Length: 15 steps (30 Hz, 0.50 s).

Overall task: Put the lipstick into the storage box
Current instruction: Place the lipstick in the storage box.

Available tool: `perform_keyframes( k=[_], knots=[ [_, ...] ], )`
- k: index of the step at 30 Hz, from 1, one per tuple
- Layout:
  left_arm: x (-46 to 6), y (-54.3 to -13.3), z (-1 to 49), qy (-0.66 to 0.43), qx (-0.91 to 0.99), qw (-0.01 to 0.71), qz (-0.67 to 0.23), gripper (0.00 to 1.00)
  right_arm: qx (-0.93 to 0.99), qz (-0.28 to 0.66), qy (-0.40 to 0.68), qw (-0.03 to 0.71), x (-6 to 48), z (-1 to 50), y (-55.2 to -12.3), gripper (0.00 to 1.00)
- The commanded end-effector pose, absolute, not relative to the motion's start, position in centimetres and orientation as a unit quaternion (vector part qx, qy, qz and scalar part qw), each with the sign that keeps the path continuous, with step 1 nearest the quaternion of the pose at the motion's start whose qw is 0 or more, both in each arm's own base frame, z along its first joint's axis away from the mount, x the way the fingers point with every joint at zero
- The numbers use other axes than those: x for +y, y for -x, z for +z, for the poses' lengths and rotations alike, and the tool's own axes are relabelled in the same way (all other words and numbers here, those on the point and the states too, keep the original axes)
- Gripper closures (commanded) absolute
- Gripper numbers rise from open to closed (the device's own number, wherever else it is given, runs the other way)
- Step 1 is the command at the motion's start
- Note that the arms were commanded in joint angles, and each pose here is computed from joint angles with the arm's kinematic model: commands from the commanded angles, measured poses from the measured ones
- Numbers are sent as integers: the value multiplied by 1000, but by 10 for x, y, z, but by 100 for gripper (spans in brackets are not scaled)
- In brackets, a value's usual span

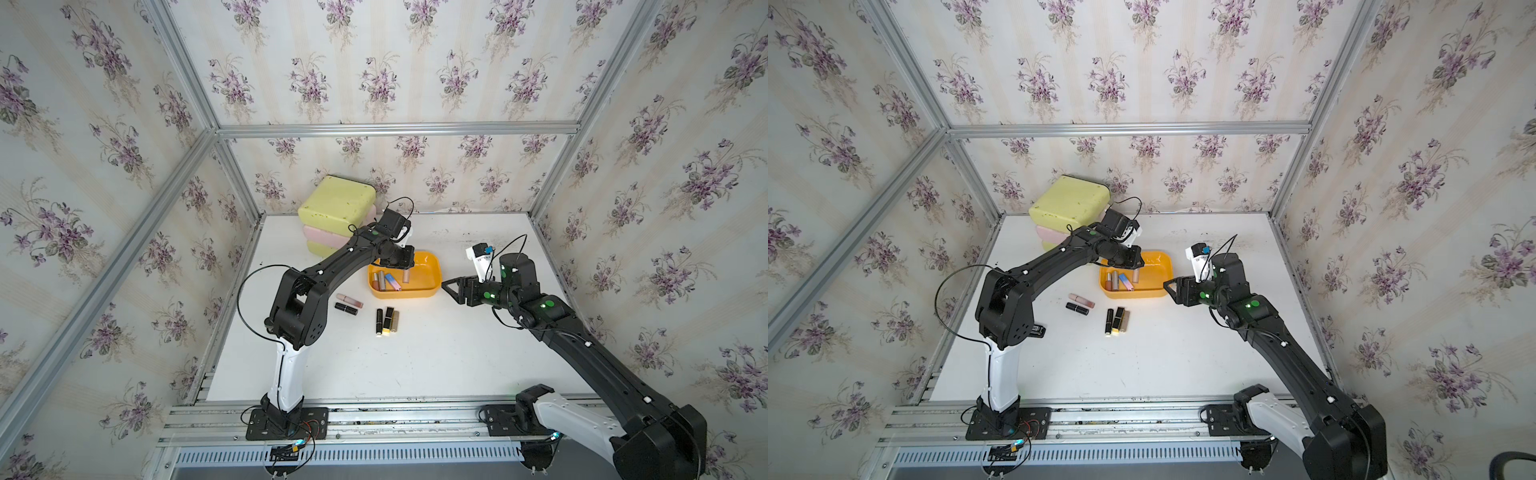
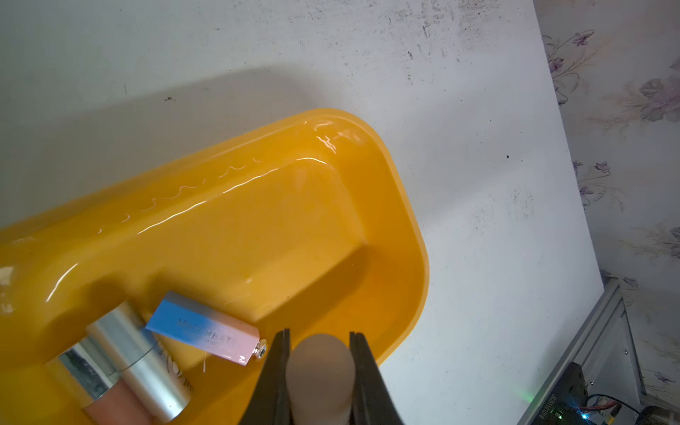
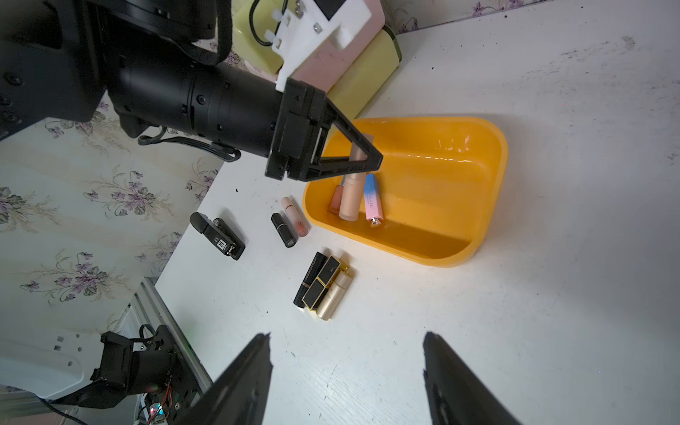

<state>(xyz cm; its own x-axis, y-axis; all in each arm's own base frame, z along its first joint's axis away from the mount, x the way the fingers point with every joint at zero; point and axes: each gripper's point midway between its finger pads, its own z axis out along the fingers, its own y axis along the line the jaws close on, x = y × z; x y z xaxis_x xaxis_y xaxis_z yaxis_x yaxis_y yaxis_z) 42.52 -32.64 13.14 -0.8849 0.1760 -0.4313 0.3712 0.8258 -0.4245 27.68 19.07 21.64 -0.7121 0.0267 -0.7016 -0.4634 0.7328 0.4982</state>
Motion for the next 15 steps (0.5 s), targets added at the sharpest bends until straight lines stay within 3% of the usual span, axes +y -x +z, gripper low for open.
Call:
perform_keyframes(
  k=[1,15],
  knots=[
    [-324,-428,120,-144,939,181,-254,100,851,349,142,365,194,220,-277,31],
    [-314,-436,83,-129,949,152,-243,100,859,362,150,330,206,199,-279,29]
  ],
)
